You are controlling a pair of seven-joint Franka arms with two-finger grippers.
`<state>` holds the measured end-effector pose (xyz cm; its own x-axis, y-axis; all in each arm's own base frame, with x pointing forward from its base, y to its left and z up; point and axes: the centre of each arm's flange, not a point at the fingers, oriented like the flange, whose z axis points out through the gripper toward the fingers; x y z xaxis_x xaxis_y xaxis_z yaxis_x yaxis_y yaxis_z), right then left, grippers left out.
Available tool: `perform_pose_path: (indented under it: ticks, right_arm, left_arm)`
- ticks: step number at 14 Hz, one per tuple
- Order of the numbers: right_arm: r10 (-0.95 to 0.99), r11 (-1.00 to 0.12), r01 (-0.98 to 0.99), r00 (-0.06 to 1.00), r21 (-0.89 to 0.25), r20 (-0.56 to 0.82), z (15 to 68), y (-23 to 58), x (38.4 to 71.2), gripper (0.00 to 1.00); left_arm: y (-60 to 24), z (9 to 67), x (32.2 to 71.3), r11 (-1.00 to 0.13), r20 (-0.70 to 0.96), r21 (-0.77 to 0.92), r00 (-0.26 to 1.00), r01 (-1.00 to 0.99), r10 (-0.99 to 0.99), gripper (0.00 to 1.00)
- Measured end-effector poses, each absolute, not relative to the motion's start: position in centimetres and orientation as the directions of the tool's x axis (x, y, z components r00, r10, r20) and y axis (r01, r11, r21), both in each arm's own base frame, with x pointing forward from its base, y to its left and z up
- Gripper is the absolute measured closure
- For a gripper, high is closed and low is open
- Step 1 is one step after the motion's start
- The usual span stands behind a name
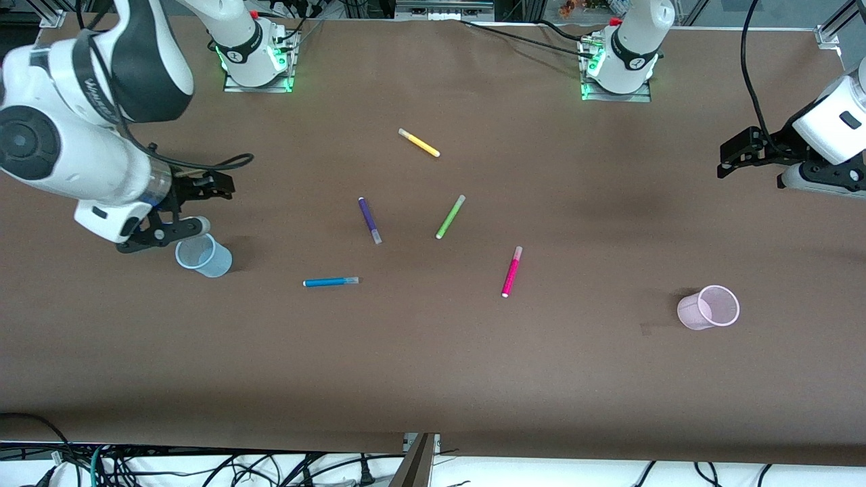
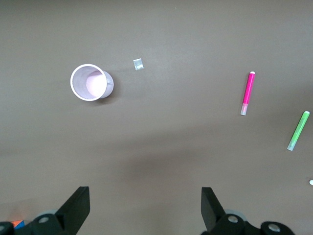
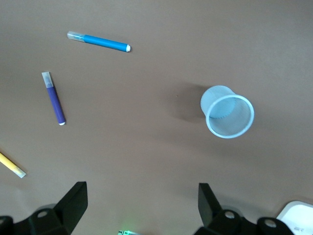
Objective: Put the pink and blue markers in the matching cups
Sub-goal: 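Move the right gripper toward the blue marker near the blue cup, then lower the right gripper onto the blue marker while the left gripper reaches the pink marker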
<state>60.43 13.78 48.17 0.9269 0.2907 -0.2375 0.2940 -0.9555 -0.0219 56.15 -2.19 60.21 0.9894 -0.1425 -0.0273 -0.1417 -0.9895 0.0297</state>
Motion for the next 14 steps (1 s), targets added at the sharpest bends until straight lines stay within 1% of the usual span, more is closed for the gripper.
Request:
perform_pose_path:
  ticks: [4, 8, 11, 14]
  right_arm:
    - [0.330, -0.942, 0.335, 0.917, -0.016, -0.226, 46.9, 15.9, 60.7, 0.00]
    - [0.382, -0.919, 0.393, 0.897, 0.004, -0.224, 43.9, 19.5, 61.1, 0.00]
    - [0.415, -0.903, 0.429, 0.883, 0.017, -0.219, 42.0, 21.7, 61.2, 0.00]
    - [0.450, -0.881, 0.471, 0.863, 0.046, -0.229, 40.9, 23.6, 60.8, 0.00]
  left_arm:
    - [-2.3, 60.2, 56.1, -0.989, -0.027, 0.030, 0.989, -0.143, -0.144, 0.00]
    - [-3.5, 59.2, 56.9, -0.986, -0.020, 0.031, 0.986, -0.165, -0.165, 0.00]
    - [-6.5, 55.7, 59.0, -0.978, -0.006, 0.058, 0.980, -0.200, -0.201, 0.00]
    - [-10.6, 50.3, 61.5, -0.968, 0.005, 0.107, 0.974, -0.227, -0.228, 0.00]
